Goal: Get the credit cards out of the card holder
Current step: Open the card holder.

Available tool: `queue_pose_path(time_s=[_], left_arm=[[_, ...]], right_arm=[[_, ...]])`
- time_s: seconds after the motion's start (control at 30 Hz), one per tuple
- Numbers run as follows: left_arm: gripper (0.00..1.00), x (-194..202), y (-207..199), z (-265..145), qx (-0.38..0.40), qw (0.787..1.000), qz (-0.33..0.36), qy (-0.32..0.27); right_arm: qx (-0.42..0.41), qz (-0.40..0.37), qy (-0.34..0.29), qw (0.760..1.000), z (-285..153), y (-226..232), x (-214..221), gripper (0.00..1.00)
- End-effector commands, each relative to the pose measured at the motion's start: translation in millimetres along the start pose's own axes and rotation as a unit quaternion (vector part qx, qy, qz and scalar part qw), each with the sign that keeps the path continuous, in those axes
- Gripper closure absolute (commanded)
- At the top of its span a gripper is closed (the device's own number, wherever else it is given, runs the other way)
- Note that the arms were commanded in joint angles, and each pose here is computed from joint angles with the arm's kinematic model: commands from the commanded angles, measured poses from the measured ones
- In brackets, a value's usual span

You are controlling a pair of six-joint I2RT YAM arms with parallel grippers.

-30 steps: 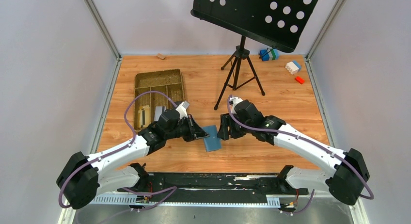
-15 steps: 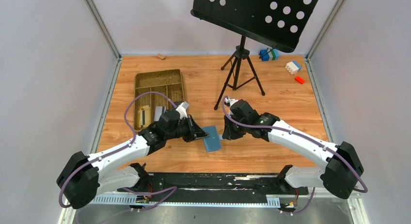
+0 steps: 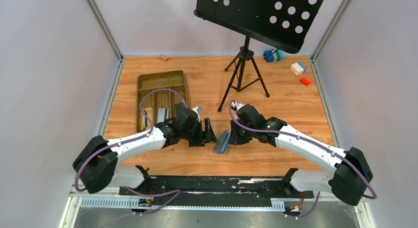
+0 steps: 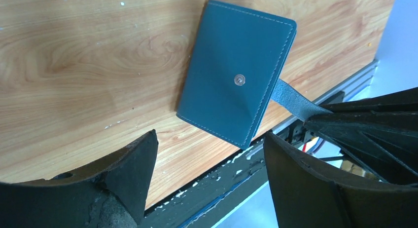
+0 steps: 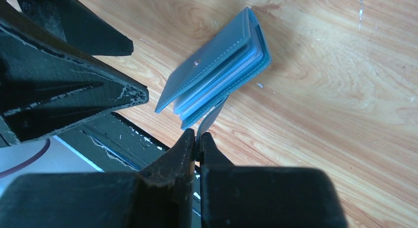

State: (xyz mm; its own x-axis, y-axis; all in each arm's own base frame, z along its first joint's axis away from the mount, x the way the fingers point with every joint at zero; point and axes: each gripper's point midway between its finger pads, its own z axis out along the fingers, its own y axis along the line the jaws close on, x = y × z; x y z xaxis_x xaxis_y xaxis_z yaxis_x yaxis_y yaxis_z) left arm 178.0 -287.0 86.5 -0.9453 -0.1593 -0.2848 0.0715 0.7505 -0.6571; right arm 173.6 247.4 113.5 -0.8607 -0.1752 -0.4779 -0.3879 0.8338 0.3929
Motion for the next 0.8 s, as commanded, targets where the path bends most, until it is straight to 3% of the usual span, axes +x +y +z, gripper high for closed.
queue_pose_path(time_s=[0.0,0.47,0.63,0.77], left_arm=[[0.15,4.1,-7.5,5.1,-0.007,0.999,0.04,0.011],[0.13,5.3,-32.5,9.8,0.027,0.995,0.086,0.03],[0.13,3.0,-31.4,15.5,0.008,0.992,0.114,0.047],[0.19,1.7,-21.5,23.4,-0.025,0.991,0.12,0.058]], right_arm=[[-0.018,0.015,-0.007,1.0,-4.0,6.8,-1.6,1.0],[-0.024,0.021,-0.007,0.999,-7.0,7.8,2.1,1.0],[-0.02,0.018,-0.011,1.0,-9.6,7.6,-1.4,1.0],[-0.016,0.015,-0.009,1.0,-11.4,6.6,-1.0,1.0]])
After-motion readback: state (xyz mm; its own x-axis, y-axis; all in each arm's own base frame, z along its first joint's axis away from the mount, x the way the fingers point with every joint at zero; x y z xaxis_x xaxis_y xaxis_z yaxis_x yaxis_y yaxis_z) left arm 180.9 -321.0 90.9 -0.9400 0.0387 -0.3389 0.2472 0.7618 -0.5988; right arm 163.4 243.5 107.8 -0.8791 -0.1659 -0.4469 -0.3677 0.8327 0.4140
